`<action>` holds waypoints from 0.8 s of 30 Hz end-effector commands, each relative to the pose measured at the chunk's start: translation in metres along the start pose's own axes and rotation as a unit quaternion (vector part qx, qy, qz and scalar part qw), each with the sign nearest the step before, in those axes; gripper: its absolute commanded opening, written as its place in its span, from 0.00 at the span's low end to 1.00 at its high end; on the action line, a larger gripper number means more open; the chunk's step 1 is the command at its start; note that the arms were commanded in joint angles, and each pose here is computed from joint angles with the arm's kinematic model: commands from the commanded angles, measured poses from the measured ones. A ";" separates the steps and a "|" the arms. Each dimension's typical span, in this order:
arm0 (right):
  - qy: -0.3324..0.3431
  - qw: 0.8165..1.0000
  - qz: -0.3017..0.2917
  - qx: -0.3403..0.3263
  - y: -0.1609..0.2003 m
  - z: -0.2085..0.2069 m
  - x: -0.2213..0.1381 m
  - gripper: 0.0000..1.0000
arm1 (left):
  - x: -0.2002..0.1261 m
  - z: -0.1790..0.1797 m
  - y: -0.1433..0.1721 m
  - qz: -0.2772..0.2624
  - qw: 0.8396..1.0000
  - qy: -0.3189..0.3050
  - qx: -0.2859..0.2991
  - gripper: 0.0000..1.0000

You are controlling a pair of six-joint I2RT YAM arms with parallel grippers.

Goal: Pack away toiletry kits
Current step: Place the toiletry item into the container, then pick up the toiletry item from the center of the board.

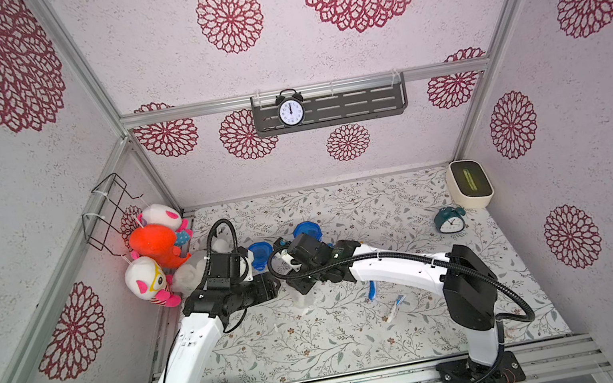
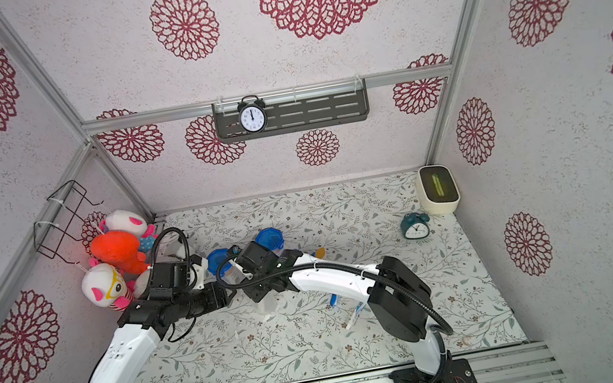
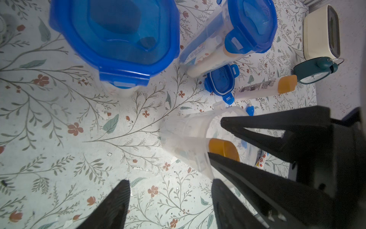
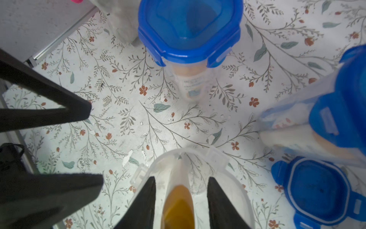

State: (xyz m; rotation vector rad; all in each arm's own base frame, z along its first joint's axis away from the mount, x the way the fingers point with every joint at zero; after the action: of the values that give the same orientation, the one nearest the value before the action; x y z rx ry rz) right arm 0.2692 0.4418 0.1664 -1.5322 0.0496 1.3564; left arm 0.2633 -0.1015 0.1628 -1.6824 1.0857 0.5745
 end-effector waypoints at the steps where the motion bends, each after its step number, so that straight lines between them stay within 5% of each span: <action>1: 0.002 0.999 -0.049 -0.002 -0.029 0.002 -0.024 0.49 | 0.003 -0.001 -0.005 -0.006 1.000 0.008 -0.002 0.69; 8: 0.004 0.995 -0.095 0.011 -0.048 -0.007 -0.086 0.53 | 0.001 -0.005 -0.011 -0.010 1.000 0.016 0.005 0.69; 14: 0.074 0.987 -0.113 0.092 -0.034 -0.081 -0.131 0.59 | 0.001 -0.019 -0.017 -0.015 0.998 0.057 0.006 0.71; 18: 0.132 0.974 -0.095 0.160 -0.005 -0.143 -0.140 0.65 | 0.005 -0.023 -0.019 -0.010 0.998 0.069 0.005 0.71; 24: 0.149 0.967 -0.057 0.197 0.026 -0.179 -0.126 0.69 | 0.013 -0.023 -0.018 0.003 0.997 0.076 0.007 0.70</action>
State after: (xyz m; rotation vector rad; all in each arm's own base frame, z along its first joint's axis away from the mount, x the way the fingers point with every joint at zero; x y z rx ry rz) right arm 0.3370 0.2402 0.2212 -1.3797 0.3498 0.9230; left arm 0.2728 -0.1219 0.1579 -1.7187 1.2046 0.5123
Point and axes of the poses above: each gripper's point midway between its finger pads, its own x axis out along the fingers, its own z axis along the line the jaws close on, y = z × x, the point moved 1 cm from there along -x, back along the fingers, and after that the axes turned 5 degrees about x, right-handed, at the moved point
